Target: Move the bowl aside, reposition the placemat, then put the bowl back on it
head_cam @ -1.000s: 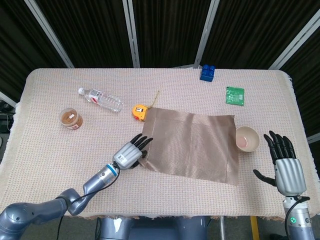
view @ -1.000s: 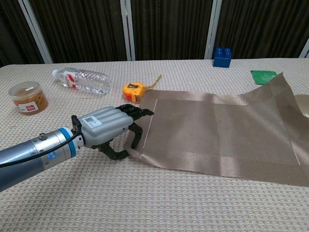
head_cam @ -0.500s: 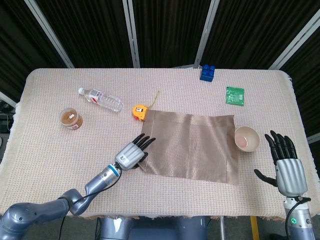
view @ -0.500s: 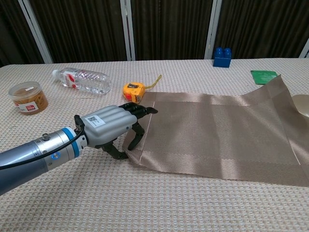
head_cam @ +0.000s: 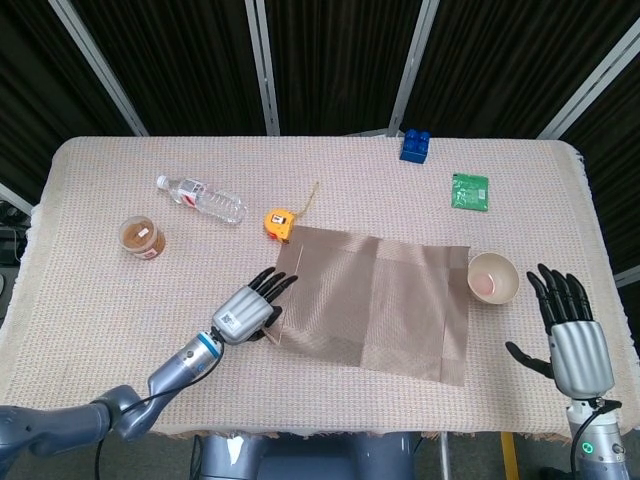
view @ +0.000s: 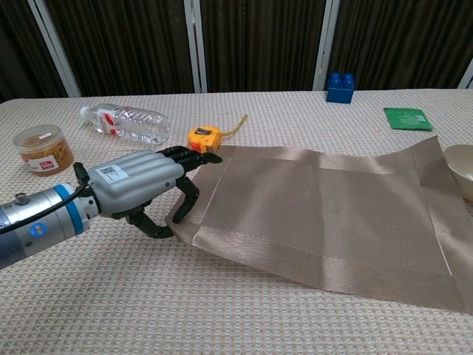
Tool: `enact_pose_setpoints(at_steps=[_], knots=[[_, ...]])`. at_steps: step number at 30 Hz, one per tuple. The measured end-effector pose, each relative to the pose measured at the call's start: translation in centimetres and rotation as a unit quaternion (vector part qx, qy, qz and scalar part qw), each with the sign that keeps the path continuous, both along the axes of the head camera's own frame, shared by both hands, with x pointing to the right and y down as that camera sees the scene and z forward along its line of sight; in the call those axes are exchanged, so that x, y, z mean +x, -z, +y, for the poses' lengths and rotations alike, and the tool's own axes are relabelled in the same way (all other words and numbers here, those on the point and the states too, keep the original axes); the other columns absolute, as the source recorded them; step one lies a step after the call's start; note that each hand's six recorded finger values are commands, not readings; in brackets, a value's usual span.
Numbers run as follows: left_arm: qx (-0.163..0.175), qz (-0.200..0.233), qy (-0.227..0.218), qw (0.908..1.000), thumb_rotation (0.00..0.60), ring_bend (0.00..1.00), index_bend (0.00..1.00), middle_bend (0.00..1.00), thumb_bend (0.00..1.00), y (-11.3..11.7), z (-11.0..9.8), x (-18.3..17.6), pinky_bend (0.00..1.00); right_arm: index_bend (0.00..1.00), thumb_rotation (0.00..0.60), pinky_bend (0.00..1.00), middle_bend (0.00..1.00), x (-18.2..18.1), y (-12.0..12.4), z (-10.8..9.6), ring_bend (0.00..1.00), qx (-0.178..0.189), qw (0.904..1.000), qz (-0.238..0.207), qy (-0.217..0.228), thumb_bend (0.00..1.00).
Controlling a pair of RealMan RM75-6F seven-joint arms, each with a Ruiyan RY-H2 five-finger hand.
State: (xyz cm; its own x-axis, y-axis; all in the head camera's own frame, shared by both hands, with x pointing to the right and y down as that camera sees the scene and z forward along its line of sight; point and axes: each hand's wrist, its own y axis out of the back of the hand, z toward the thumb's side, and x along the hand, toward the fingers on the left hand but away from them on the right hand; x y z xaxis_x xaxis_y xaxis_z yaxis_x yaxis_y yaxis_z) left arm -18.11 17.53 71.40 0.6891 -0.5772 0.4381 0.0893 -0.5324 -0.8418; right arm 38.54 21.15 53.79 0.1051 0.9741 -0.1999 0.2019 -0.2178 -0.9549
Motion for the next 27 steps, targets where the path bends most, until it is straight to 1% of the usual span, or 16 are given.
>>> enact_pose_setpoints(at_steps=[3, 11, 15, 18, 24, 27], knots=[[-0.007, -0.01, -0.003, 0.9999, 0.6, 0.0, 0.67, 0.0, 0.37, 0.7, 0.8, -1.2, 0.0, 0.0, 0.6, 0.0, 0.0, -0.2, 0.2, 0.1, 0.0, 0.002, 1.0, -0.001, 0.003, 0.01], [-0.038, -0.041, -0.021, 0.9982, 0.6, 0.0, 0.65, 0.0, 0.37, 2.3, 4.5, -4.0, 0.0, 0.0, 0.6, 0.0, 0.0, -0.7, 0.7, 0.5, 0.0, 0.007, 0.9999, -0.005, 0.011, 0.01], [-0.043, -0.064, -0.023, 0.9968, 0.6, 0.0, 0.65, 0.0, 0.37, 2.7, 5.7, -5.2, 0.0, 0.0, 0.6, 0.0, 0.0, -0.9, 1.1, 0.7, 0.0, 0.012, 0.9998, -0.008, 0.015, 0.01], [-0.047, -0.084, -0.02, 0.9952, 0.6, 0.0, 0.64, 0.0, 0.37, 2.9, 6.8, -5.9, 0.0, 0.0, 0.6, 0.0, 0.0, -1.0, 1.4, 0.8, 0.0, 0.014, 0.9997, -0.01, 0.017, 0.01], [-0.077, -0.115, -0.017, 0.9903, 0.6, 0.0, 0.64, 0.0, 0.37, 3.6, 9.7, -7.1, 0.0, 0.0, 0.6, 0.0, 0.0, -1.1, 1.7, 0.9, 0.0, 0.02, 0.9996, -0.012, 0.019, 0.01], [-0.082, -0.123, -0.018, 0.9888, 0.6, 0.0, 0.64, 0.0, 0.37, 3.8, 10.5, -7.5, 0.0, 0.0, 0.6, 0.0, 0.0, -1.2, 1.9, 0.9, 0.0, 0.023, 0.9994, -0.013, 0.021, 0.01]])
